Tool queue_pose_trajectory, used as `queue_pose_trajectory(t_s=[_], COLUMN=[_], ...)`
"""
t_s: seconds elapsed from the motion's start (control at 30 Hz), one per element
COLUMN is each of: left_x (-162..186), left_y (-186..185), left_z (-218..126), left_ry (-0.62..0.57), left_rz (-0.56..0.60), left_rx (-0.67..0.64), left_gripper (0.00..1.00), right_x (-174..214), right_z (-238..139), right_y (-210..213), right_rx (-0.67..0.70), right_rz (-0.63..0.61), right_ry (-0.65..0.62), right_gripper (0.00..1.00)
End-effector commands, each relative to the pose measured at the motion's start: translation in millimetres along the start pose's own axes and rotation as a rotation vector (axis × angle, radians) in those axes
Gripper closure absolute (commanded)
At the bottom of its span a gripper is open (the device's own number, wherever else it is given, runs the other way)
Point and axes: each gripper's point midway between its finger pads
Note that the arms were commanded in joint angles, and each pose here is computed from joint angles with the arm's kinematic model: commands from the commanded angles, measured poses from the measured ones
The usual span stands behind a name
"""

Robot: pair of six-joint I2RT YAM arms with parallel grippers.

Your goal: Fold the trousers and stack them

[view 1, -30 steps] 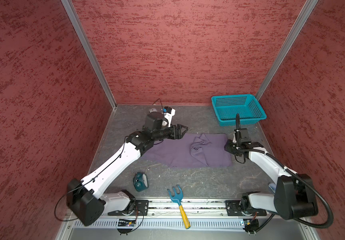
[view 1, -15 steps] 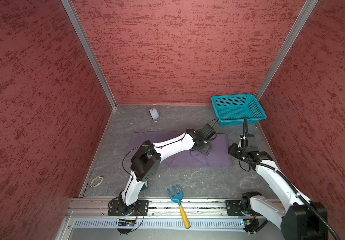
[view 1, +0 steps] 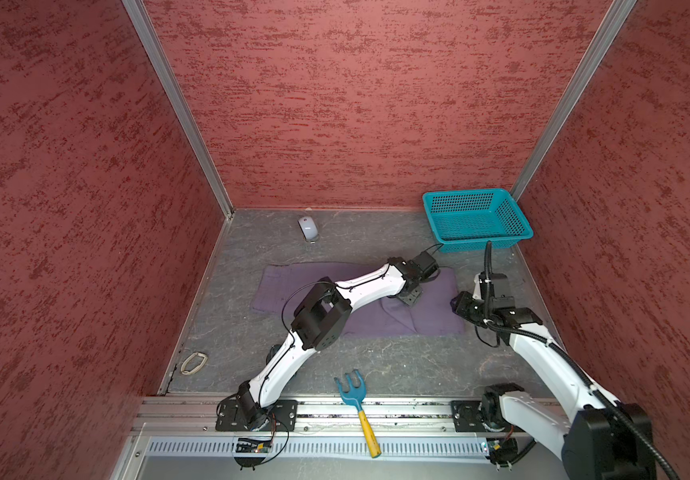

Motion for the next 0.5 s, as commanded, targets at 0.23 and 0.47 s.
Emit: queue_pose_trajectory(t_s=[0.23, 0.47], left_x=[-3.3, 53.4], left_y=[61.0, 111.1], left_z=[-32.1, -40.5], left_ry=[-0.066, -0.024], left_rz=[-0.324, -0.691], left_rx=[0.096, 0.306], left_gripper=[0.80, 0.35], right_x=[11.0, 19.9], right_z=[-23.8, -11.9], right_y=[-5.7, -6.1], right_rx=[-0.030, -0.060], right_rz=[0.064, 0.124], right_ry=[-0.050, -0.025], right_gripper=[0.55, 0.55])
Point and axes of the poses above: each gripper's point midway between its finger pads, its own z axis out along the fingers, its own y axis along the line the jaws close on, x = y × z, and after that the axes turned 1 degree about z, right-handed
